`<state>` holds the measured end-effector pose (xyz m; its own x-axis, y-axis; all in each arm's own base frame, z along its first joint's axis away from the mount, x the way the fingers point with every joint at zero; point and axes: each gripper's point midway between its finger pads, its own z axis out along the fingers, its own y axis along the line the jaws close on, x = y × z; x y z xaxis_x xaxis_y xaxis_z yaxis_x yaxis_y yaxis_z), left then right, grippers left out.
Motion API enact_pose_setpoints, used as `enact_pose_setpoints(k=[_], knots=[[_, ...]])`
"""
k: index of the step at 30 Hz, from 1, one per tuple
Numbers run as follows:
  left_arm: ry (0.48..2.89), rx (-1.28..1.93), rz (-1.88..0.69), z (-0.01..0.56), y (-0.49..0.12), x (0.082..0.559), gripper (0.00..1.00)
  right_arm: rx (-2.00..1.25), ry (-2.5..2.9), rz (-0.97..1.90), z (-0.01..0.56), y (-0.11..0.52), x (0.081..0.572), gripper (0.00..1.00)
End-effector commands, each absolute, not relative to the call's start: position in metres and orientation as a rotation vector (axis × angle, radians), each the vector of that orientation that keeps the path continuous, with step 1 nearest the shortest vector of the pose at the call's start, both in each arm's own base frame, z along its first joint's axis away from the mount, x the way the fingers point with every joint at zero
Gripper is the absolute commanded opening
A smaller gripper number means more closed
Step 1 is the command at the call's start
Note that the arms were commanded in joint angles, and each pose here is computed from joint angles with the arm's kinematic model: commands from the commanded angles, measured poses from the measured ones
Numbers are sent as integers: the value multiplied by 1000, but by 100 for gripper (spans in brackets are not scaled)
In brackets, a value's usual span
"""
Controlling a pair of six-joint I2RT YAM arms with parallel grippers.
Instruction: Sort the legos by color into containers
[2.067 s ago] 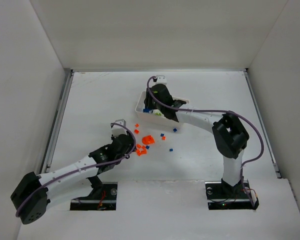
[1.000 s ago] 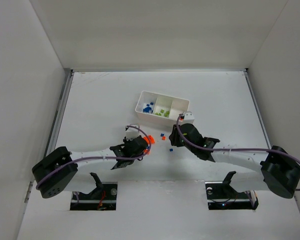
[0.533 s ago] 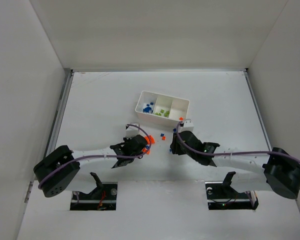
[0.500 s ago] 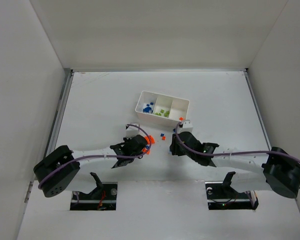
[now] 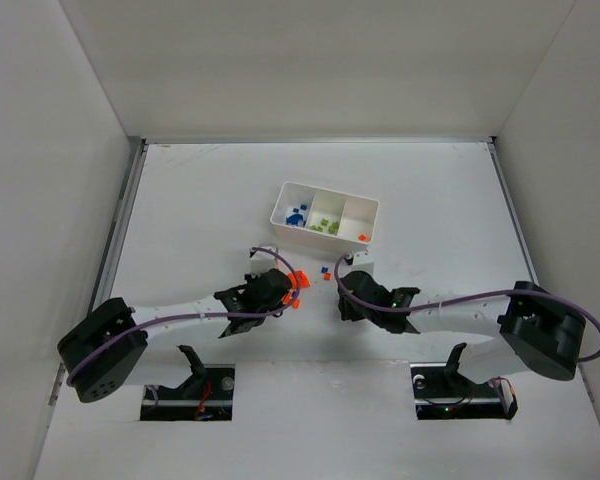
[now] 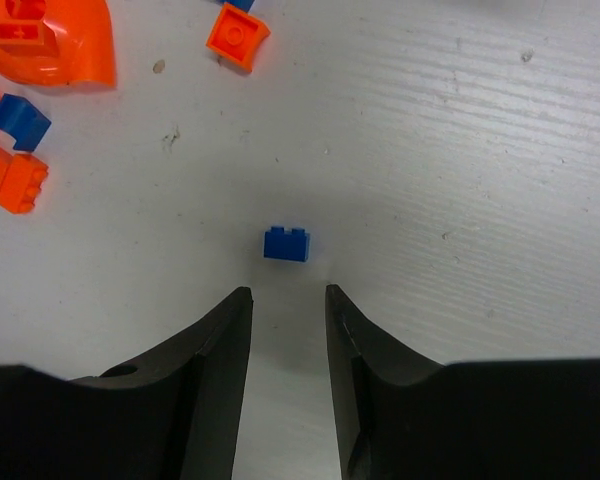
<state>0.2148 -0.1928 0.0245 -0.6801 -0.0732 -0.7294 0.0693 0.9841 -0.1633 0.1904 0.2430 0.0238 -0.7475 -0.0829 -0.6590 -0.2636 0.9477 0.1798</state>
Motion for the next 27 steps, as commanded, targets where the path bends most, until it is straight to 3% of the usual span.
enact_pose_setpoints(k=[1, 5, 14, 27], knots=[[2280, -13, -255, 41, -194, 217, 12, -224, 2351, 344, 35, 254, 209, 40], [2268, -22, -289, 48, -194, 214, 19, -224, 2356, 319, 29, 255, 214, 38], [2259, -33, -306, 52, -192, 214, 24, -217, 2359, 292, 26, 254, 216, 16], [2245, -108, -304, 47, -180, 220, 24, -246, 2127, 438, 140, 304, 268, 16]])
